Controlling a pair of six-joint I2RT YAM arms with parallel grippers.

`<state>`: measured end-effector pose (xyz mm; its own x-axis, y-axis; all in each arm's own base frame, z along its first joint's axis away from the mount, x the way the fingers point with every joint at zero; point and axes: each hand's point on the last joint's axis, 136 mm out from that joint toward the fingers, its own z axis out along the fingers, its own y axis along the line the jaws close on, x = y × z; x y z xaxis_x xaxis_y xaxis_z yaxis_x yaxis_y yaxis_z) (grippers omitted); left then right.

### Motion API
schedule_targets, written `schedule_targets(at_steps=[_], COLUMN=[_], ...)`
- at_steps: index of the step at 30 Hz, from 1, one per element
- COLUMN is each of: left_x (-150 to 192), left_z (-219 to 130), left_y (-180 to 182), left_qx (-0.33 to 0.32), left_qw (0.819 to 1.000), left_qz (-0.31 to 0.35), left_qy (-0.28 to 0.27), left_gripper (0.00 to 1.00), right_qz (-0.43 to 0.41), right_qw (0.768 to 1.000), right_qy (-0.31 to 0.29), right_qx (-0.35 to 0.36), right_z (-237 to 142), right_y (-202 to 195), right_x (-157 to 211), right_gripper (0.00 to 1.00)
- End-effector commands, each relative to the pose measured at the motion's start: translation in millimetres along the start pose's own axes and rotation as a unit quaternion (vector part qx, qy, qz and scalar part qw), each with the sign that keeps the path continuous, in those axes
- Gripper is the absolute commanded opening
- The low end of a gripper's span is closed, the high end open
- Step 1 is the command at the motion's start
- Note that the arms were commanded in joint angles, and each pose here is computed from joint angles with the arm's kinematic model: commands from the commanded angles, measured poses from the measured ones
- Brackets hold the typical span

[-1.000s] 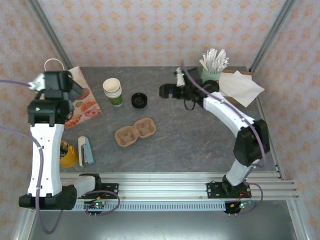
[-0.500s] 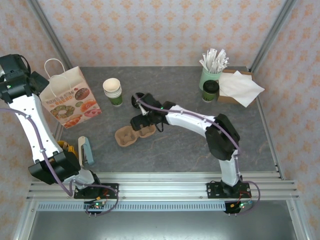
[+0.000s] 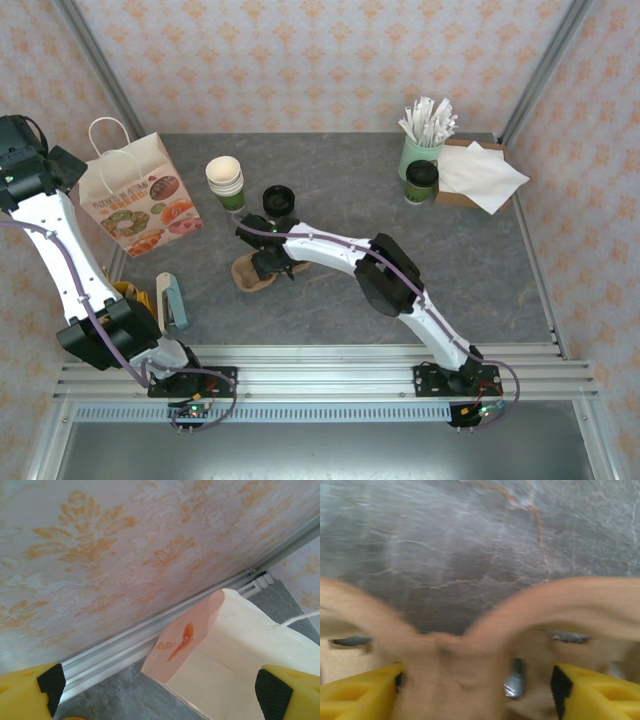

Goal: Pack the takeout coffee

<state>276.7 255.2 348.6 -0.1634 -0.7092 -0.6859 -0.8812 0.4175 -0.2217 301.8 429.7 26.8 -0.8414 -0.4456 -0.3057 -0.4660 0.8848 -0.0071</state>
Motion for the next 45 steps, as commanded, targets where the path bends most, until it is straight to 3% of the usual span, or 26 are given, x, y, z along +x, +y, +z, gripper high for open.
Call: schedule_targets(at_steps=[1,8,12,17,19,22,24,26,28,31,36,39,42,45], left_x=[4,19,34,10,2,23,50,84,98,93,70,67,71,75], left_z=[12,30,31,-2,-19,-52,-73,-98,-110,-90,-43,-23,-3,9], left_y=[-17,-28,-43,-43,-51,-82,-93,-98,-98,-100,-97,-94,-97,-101], left_qx=[0.041,0.071,0.111,0.103,0.129,0.250,0.324,0.401,0.430,0.413,0.359,0.354,0.360,0.378], left_qw=[0.999,0.995,0.988,0.981,0.970,0.922,0.875,0.812,0.782,0.780,0.814,0.823,0.819,0.810], left_qz=[0.023,0.060,0.085,0.166,0.202,0.293,0.359,0.425,0.452,0.469,0.455,0.443,0.446,0.443], left_qy=[0.016,0.039,0.073,-0.009,-0.033,-0.028,-0.017,-0.004,-0.004,-0.024,-0.021,0.003,0.030,0.065], left_gripper=[1.00,1.00,1.00,1.00,1.00,1.00,1.00,1.00,1.00,1.00,0.99,0.98,0.96,0.86], right_qz=[0.007,0.027,0.055,0.078,0.078,0.074,0.072,0.069,0.068,0.060,0.048,0.045,0.047,0.050], right_qw=[0.999,0.999,0.997,0.996,0.997,0.997,0.997,0.997,0.998,0.998,0.998,0.999,0.998,0.998], right_qy=[0.001,-0.006,-0.012,-0.015,-0.022,-0.030,-0.023,-0.015,-0.006,0.004,0.004,0.000,-0.001,0.004], right_qx=[0.046,0.027,0.045,0.039,0.014,-0.011,-0.014,-0.017,-0.017,-0.022,-0.028,-0.029,-0.029,-0.029], right_z=[-15,-29,-38,-51,-60,-74,-81,-85,-88,-88,-90,-91,-90,-89], right_y=[-18,-40,-77,-96,-91,-88,-91,-94,-96,-94,-88,-87,-87,-87], right_x=[-3,-1,5,10,6,-1,-2,-2,-2,-4,-15,-19,-20,-19], right_gripper=[0.63,0.39,0.38,0.38,0.38,0.38,0.38,0.38,0.38,0.38,0.38,0.38,0.37,0.37])
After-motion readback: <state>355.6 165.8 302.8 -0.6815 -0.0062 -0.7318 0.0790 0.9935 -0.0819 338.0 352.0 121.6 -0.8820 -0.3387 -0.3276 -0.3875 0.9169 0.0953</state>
